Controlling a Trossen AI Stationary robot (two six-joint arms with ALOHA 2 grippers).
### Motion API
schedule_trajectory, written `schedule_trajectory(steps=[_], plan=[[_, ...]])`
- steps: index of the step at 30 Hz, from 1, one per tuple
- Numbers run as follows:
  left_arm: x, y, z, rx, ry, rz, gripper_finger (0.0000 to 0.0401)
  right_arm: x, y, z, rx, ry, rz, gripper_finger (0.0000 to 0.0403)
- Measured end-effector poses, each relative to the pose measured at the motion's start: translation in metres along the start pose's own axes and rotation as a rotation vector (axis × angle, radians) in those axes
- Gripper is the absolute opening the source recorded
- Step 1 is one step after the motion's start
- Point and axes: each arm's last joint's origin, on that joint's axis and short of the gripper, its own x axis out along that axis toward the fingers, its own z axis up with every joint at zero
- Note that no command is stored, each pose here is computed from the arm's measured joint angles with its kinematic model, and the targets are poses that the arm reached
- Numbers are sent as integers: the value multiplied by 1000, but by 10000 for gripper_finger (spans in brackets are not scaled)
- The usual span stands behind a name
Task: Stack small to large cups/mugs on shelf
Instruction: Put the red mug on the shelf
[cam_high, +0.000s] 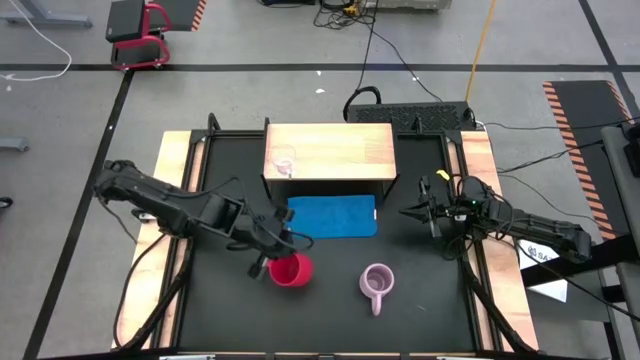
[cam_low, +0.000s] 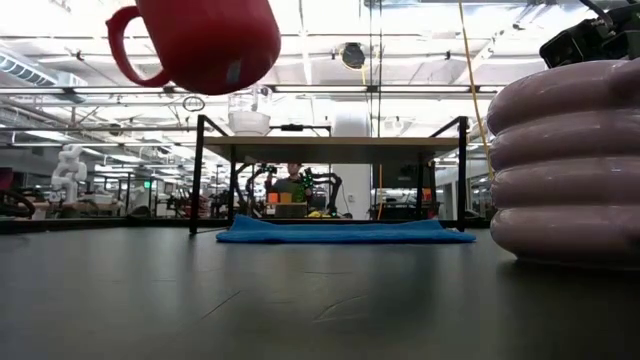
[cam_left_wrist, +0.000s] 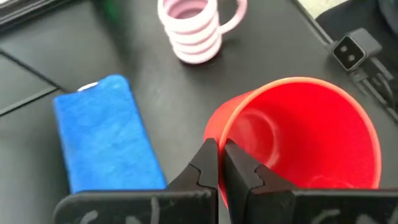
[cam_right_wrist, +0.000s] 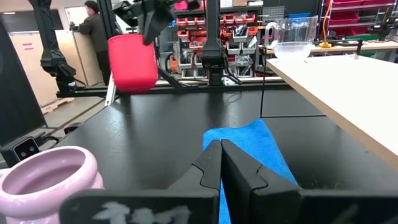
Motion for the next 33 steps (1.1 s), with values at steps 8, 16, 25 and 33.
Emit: schedule_trajectory(steps=[8,16,25,33], plan=[[-44,20,-11,-23,-31,61,4,0,0,0,1,0,0,0],[-78,31,-32,-91,-41,124,4,0,0,0,-6,0,0,0],[-88,34,-69,-232,-190,184,4,0,0,0,-8,0,0,0],[-68,22,-85,-338,-394,198,4,0,0,0,-8,0,0,0]])
